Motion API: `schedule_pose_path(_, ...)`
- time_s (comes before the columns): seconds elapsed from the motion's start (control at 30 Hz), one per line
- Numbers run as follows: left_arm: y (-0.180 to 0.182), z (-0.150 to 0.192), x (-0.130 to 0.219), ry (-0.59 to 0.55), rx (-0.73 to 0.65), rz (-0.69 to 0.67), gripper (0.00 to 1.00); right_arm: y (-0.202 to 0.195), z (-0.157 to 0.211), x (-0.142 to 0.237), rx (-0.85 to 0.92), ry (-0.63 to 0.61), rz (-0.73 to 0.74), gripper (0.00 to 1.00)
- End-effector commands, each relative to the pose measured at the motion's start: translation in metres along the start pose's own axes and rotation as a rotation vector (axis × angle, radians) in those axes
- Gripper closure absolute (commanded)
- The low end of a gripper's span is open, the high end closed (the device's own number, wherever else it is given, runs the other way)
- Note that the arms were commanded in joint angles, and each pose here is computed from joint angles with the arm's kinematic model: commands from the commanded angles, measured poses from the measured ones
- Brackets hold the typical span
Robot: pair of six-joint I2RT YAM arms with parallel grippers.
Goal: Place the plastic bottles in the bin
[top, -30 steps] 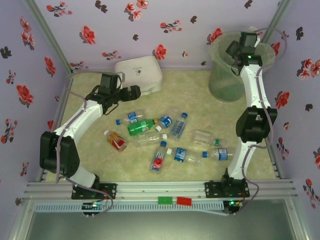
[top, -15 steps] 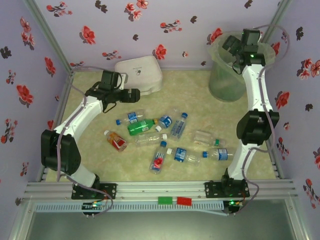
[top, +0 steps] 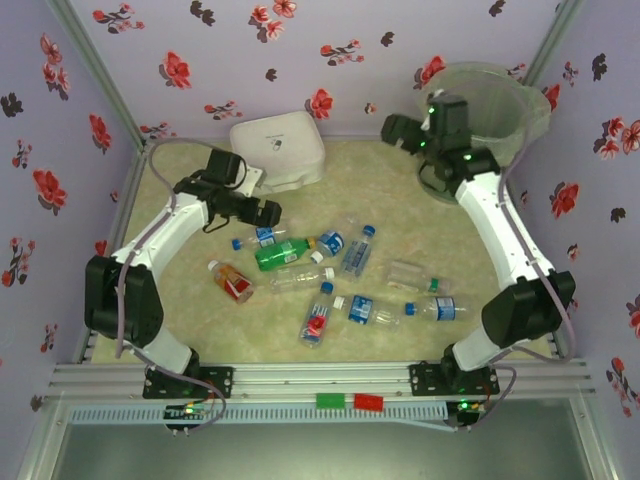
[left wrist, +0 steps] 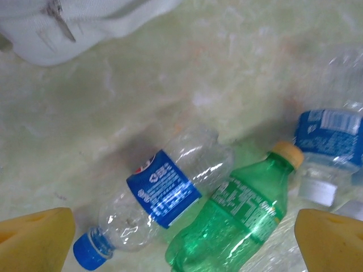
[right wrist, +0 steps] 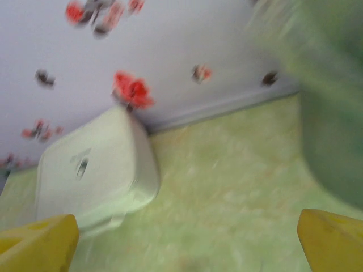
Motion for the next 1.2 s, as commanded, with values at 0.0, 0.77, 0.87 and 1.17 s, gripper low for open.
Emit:
schedule_pose_path(0.0,0.012,0.019,-0.017,0.085,-0.061,-0.063,0.0,0.015,0.037,0.001,-0.015,0.113,-0.065,0.0)
schedule_pose_path(0.77,0.034,0.041,-0.084,0.224,0.029,-0.099,0.02,0.042,0.138,-0.025,-0.07,0.287,-0.108,0.0)
schedule_pose_path(0.87,0.042,0.039,-0.089,0.234,0.047,-0.147,0.04,0.042,0.139,-0.026,-0.071,0.284,-0.102,0.0)
schedule_pose_path(1.17,0.051,0.037,-0.1,0.269,0.11,-0.202,0.05,0.05,0.131,-0.031,-0.026,0.286,-0.124,0.0)
Point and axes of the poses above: each hand's point on the last joint's axis, 136 mm out from that joint toward the fingers, its own x axis back along the fingers, its own y axis along the line the jaws close on, z = x × y, the point moved 7 cm from there along x, back along the fingers, and after that the axes turned 5 degrees about x, right-handed, at the moved point
